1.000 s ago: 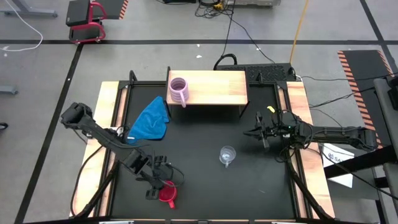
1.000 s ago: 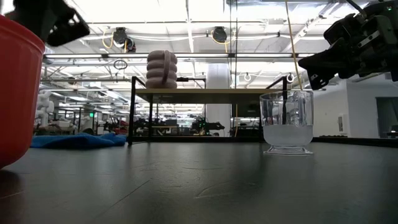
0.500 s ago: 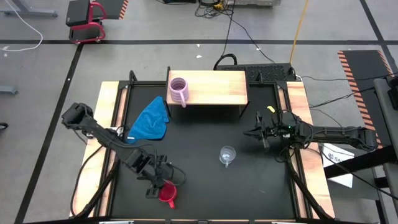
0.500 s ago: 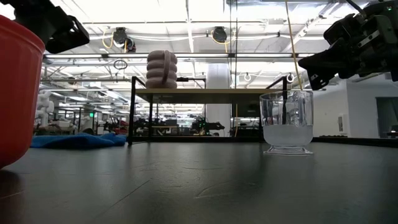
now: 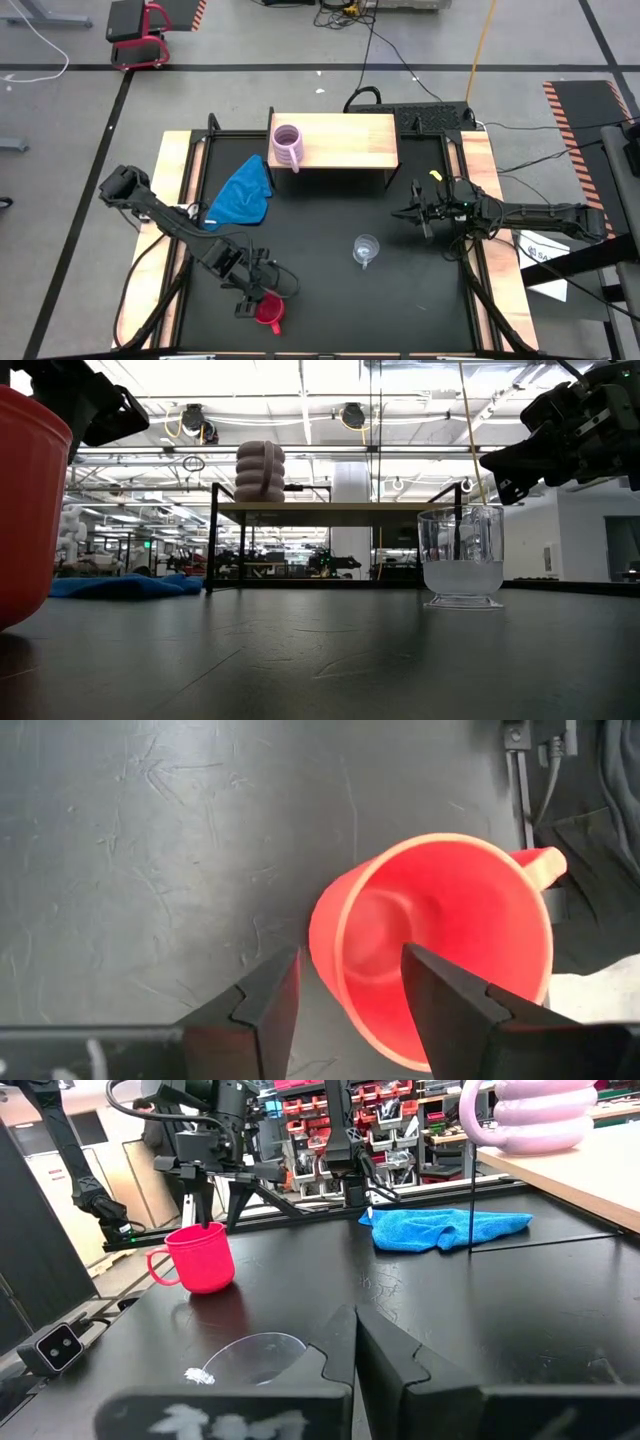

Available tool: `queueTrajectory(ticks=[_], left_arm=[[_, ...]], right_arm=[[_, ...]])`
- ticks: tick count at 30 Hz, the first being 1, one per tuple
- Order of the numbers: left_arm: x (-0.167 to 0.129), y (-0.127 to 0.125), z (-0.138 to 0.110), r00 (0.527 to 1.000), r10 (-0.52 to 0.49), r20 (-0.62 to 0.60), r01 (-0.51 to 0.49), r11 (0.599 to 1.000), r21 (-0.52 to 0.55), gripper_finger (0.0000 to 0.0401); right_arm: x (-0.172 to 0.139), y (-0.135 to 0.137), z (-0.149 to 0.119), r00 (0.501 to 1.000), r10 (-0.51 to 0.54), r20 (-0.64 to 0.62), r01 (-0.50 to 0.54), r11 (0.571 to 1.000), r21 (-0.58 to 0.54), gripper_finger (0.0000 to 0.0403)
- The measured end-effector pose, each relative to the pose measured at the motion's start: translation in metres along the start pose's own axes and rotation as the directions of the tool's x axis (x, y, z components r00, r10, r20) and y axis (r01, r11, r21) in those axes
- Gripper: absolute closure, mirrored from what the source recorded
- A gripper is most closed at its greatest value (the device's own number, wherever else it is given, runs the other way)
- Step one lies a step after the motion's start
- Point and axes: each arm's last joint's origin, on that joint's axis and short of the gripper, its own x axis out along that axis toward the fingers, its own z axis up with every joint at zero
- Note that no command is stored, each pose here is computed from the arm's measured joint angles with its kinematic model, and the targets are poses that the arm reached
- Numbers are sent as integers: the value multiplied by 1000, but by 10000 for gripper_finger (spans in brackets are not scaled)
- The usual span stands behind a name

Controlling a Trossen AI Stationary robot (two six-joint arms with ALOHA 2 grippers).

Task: Stack small to large cups/mugs on shelf
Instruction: Put the red mug on the shelf

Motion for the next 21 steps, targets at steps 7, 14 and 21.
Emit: queueTrajectory(ticks=[7, 14, 21], left_arm=[[0, -2, 1, 999, -44, -4, 45, 998, 51, 222], [0, -2, 3, 999, -9, 34, 8, 999, 33, 222], [0, -3, 2, 999, 14, 47, -16, 999, 33, 222]], right_arm=[[0, 0, 0, 1000, 0, 0, 0, 1000, 0, 403], [0, 0, 0, 1000, 0, 0, 0, 1000, -2, 403], [0, 0, 0, 1000, 0, 0, 0, 1000, -3, 403]])
